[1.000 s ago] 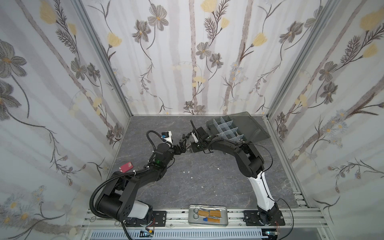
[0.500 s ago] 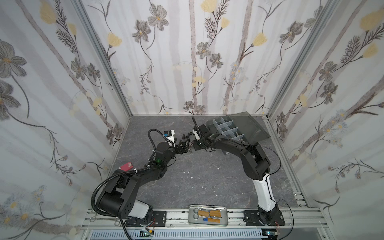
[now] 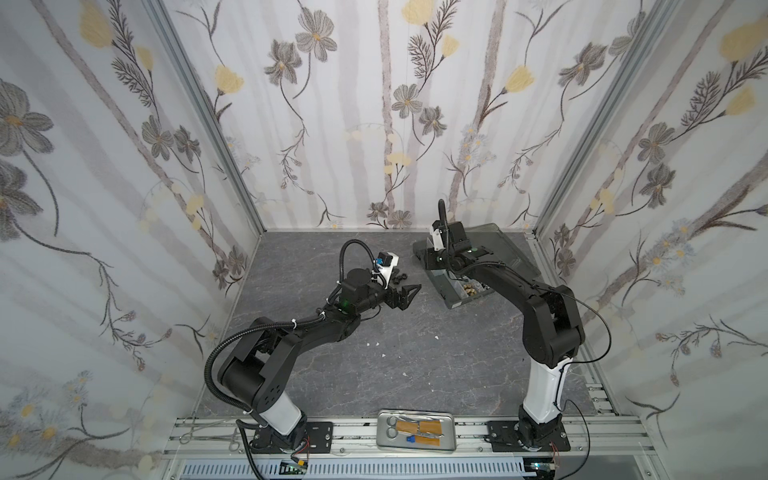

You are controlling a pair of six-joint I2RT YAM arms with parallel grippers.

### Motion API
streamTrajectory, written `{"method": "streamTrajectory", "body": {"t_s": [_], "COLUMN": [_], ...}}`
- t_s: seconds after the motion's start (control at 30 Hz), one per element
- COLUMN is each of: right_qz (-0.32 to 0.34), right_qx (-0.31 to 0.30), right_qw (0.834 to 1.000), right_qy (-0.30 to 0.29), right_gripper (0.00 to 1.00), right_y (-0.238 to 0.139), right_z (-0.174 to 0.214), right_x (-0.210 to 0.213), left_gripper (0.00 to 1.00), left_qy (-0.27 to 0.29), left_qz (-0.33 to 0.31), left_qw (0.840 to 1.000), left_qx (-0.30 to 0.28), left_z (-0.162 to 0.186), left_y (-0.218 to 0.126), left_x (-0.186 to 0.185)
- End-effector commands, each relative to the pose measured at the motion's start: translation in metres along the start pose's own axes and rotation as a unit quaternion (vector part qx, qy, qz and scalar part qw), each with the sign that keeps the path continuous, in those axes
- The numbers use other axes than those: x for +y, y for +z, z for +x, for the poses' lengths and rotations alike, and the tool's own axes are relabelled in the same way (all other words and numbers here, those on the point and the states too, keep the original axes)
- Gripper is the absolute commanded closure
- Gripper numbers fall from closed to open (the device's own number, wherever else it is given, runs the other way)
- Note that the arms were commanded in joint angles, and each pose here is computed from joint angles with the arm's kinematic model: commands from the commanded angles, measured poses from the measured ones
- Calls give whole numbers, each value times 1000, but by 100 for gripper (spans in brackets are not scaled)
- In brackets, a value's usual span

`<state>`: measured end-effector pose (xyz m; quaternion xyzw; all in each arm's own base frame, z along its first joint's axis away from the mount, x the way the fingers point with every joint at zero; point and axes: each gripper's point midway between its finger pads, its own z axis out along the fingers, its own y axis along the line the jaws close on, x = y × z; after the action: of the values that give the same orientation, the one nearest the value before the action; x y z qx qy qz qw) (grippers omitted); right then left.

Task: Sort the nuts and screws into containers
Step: 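Carry the silver bolt in the right gripper over a box compartment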

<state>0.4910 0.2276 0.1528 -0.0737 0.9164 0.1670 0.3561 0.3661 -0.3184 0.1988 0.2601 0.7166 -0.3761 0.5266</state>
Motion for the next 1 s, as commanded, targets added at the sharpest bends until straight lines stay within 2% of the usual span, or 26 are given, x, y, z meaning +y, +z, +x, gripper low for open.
{"method": "streamTrajectory", "body": {"t_s": [0.0, 0.17, 0.27, 0.4, 0.7, 0.83, 0.97], "right_qz": [36, 89, 107, 127, 136, 142, 148], "right_qx": [-16, -3, -10, -10, -8, -3, 2], "right_qw": [999, 996, 994, 992, 990, 990, 989], "right_qy": [2, -22, -16, -23, -30, -25, -19], "right_gripper": [100, 100, 100, 100, 97, 92, 80], "right_y": [-9, -14, -19, -13, 16, 28, 31], "right_z": [-10, -5, -8, -14, -24, -20, -16], "right_x": [-44, -123, -152, -170, -182, -189, -192], "left_gripper": [0, 0, 0, 0, 0, 0, 0], "left_qy": [18, 20, 16, 12, 17, 26, 29], "left_qz": [14, 35, 40, 36, 13, -12, -42], "left_qw": [999, 999, 998, 998, 999, 999, 998], "left_qx": [25, 31, 38, 42, 38, 28, 21], "left_z": [6, 11, 16, 16, 7, 1, -3], "left_y": [17, 37, 45, 50, 41, 31, 25], "left_x": [-7, -21, -23, -20, -17, -12, -4]}}
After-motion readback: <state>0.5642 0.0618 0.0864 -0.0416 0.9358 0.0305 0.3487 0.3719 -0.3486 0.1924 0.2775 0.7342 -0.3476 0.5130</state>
